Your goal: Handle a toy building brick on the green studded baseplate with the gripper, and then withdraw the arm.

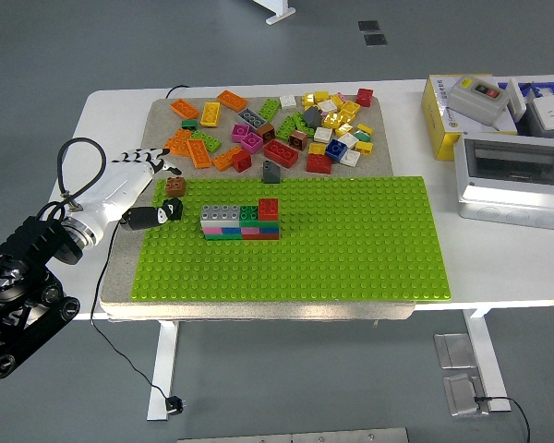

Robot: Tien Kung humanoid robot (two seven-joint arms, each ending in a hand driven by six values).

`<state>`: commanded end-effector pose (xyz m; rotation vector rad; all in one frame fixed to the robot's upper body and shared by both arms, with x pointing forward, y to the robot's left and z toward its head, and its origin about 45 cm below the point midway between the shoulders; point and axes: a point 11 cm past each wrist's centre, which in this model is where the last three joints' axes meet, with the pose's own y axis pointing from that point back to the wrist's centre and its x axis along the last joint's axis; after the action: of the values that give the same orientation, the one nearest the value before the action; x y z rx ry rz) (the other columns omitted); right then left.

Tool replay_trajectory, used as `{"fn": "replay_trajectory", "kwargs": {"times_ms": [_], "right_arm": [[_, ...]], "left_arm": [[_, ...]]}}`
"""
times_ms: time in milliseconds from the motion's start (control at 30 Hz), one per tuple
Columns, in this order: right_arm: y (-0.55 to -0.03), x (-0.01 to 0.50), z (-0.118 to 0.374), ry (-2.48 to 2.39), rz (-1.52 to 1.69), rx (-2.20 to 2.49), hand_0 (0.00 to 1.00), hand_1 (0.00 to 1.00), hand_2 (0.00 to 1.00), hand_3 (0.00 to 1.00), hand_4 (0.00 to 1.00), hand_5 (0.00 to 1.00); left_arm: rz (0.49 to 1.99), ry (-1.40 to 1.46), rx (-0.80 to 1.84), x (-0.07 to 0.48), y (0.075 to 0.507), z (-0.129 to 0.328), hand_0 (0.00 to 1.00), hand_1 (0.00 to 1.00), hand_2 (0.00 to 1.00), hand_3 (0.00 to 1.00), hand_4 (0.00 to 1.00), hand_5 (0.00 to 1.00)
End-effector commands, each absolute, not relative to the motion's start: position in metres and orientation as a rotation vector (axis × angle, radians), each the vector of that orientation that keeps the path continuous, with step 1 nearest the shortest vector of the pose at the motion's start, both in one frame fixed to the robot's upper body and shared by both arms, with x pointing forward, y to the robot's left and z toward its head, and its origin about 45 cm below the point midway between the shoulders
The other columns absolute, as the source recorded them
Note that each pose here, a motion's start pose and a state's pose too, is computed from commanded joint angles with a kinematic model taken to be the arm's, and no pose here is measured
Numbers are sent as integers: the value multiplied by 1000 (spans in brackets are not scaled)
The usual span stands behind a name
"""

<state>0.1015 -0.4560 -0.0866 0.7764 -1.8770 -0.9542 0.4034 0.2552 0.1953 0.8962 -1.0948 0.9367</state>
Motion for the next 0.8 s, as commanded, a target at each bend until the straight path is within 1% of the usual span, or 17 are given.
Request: {"fn": "replay_trajectory", "kwargs": {"times_ms": [167, 300, 400, 533, 800], "right_arm": [[-456, 103, -86, -1874, -952, 781, 700, 667, 664, 665, 393, 801], [-456, 104, -86, -1869, -948, 784, 700, 667, 664, 665, 393, 801], [-456, 102, -86, -1868, -951, 780, 702, 669, 669, 664, 389, 799], [-456, 99, -87, -1861, -952, 779, 700, 668, 673, 664, 389, 802], [-456, 97, -88, -1844, -964, 781, 700, 668, 673, 662, 388, 802]], "left_arm": [[930, -1084, 925, 414, 256, 185, 998, 981, 983, 761, 643, 267], [980, -1047, 956, 419, 268, 181, 998, 981, 983, 761, 643, 267], [1023, -1017, 941, 413, 273, 183, 998, 982, 978, 774, 639, 272], [1080, -995, 902, 403, 277, 191, 998, 976, 970, 770, 635, 277], [1171, -1022, 798, 397, 272, 229, 998, 974, 968, 764, 634, 283]]}}
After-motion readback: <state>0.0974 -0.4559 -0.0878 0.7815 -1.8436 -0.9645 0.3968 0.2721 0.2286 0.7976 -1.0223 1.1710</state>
